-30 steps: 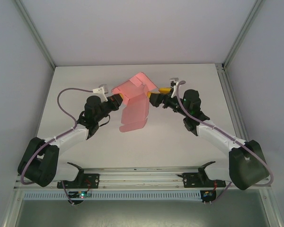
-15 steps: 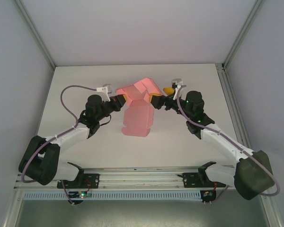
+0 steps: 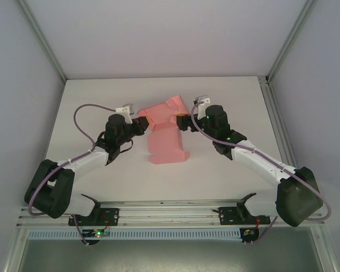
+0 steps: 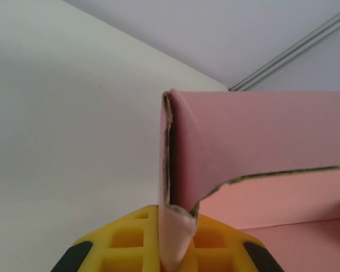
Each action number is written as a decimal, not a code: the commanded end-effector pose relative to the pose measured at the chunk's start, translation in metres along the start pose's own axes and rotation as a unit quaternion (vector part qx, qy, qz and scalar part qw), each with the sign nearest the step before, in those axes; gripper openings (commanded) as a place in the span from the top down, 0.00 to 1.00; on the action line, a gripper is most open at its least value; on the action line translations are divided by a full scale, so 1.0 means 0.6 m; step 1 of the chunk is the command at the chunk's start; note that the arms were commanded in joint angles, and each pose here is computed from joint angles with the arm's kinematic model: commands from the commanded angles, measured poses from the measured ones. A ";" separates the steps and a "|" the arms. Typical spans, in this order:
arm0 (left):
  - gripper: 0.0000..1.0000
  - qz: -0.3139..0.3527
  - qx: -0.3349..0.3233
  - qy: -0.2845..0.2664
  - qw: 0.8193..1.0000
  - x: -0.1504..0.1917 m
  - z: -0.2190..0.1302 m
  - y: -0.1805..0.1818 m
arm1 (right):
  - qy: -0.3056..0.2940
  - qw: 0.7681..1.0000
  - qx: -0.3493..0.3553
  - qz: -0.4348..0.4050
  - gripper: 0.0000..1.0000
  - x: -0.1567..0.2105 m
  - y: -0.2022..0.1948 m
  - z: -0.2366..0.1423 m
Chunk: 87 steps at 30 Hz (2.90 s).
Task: Assemble paper box
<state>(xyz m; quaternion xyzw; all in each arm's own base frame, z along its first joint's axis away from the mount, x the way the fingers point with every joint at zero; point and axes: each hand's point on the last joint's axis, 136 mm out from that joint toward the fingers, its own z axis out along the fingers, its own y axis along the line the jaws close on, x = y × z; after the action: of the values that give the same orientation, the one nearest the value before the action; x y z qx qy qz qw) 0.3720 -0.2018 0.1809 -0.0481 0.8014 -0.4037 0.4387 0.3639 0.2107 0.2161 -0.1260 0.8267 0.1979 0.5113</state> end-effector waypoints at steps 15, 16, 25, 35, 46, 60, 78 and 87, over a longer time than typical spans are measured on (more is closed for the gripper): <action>1.00 0.028 -0.039 -0.054 0.997 -0.047 -0.031 -0.012 | -0.064 0.995 -0.078 -0.025 0.02 -0.004 0.020 -0.151; 1.00 0.034 -0.044 -0.057 0.997 -0.047 -0.037 -0.011 | -0.071 0.995 -0.061 -0.015 0.02 -0.001 0.008 -0.157; 1.00 0.096 -0.083 -0.030 0.991 -0.043 -0.074 -0.009 | -0.075 0.992 -0.012 0.105 0.02 -0.005 -0.076 -0.169; 1.00 0.098 -0.066 0.001 0.993 -0.026 -0.077 -0.020 | -0.033 0.981 -0.140 0.130 0.05 -0.062 -0.049 -0.110; 1.00 0.091 -0.047 0.023 0.995 -0.021 -0.068 -0.034 | 0.018 0.935 -0.328 0.134 0.17 -0.071 0.025 -0.077; 1.00 0.077 -0.060 0.044 0.994 -0.014 -0.046 -0.021 | 0.045 0.899 -0.426 0.092 0.31 -0.054 0.096 -0.092; 1.00 0.065 -0.073 0.046 0.994 -0.017 -0.035 -0.014 | 0.075 0.920 -0.382 0.042 0.34 -0.034 0.157 -0.066; 1.00 0.053 -0.135 0.047 0.988 -0.022 -0.032 0.021 | 0.088 0.937 -0.337 0.003 0.34 -0.017 0.170 -0.067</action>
<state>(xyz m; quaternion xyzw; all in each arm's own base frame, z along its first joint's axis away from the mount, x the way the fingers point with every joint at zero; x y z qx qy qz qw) 0.3601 -0.1804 0.1773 -0.0246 0.8720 -0.2804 0.4006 0.3019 0.2812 0.2505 -0.2844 0.7595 0.4694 0.3492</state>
